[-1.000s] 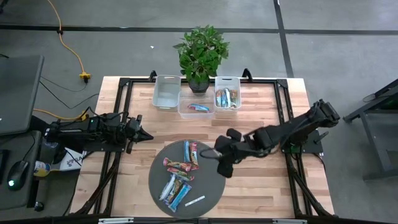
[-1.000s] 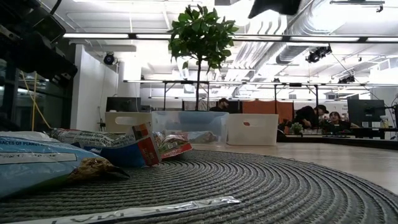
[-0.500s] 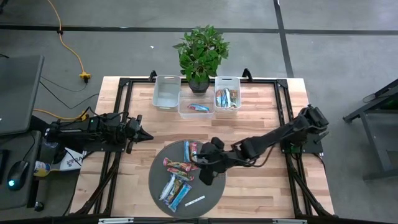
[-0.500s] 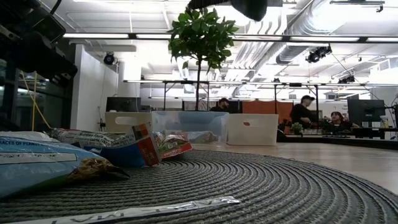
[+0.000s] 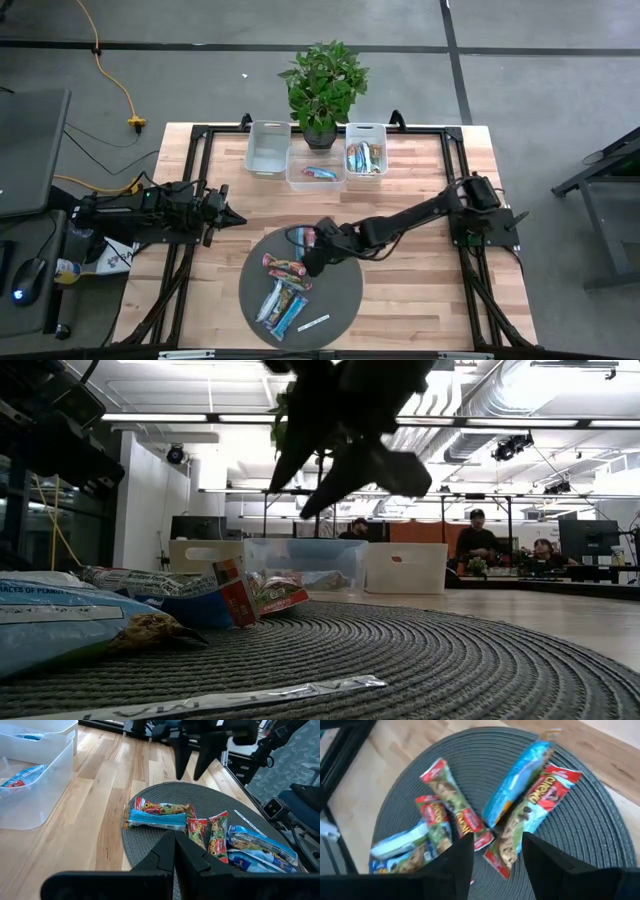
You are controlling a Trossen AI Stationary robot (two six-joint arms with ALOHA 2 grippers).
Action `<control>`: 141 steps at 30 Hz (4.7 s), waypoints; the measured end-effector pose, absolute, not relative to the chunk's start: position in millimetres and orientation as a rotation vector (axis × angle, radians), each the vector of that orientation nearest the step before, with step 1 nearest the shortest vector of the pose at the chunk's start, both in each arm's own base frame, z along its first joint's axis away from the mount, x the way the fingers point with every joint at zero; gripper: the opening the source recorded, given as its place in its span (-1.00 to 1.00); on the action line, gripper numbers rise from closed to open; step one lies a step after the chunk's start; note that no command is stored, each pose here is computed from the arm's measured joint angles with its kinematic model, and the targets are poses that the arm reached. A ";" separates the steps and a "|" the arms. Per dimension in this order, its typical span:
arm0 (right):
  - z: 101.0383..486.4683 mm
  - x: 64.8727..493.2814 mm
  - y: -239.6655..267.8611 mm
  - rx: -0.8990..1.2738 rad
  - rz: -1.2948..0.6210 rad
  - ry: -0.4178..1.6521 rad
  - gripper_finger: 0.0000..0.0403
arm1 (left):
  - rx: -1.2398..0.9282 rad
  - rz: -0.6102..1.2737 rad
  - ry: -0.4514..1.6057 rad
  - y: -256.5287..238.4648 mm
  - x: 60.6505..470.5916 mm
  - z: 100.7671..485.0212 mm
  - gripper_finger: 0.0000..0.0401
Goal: Pick and place Granola Bars by type
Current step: Put the red granola bar into the transparent bin
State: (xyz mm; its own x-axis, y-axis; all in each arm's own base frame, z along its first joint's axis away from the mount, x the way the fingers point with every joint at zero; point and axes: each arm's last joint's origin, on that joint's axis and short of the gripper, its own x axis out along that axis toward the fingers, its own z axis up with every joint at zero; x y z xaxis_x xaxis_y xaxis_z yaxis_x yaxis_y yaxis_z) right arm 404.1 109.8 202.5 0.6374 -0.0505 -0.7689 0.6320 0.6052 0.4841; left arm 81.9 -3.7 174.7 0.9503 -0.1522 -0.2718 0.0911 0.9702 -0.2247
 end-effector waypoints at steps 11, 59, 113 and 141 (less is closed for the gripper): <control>184.9 416.4 81.3 0.907 -0.472 0.838 -0.14 | -0.212 -0.125 0.292 -3.7 81.9 174.8 -1.00; 140.8 433.6 61.9 1.038 -0.473 0.915 -0.03 | -0.212 -0.125 0.292 -3.8 81.9 174.8 -1.00; 238.7 421.2 42.2 0.885 -0.190 0.688 -0.88 | -0.211 -0.124 0.292 -3.7 81.9 174.7 -1.00; 266.9 394.6 -36.6 -0.606 -0.123 0.826 -0.88 | -0.212 -0.125 0.292 -3.7 81.9 174.7 -1.00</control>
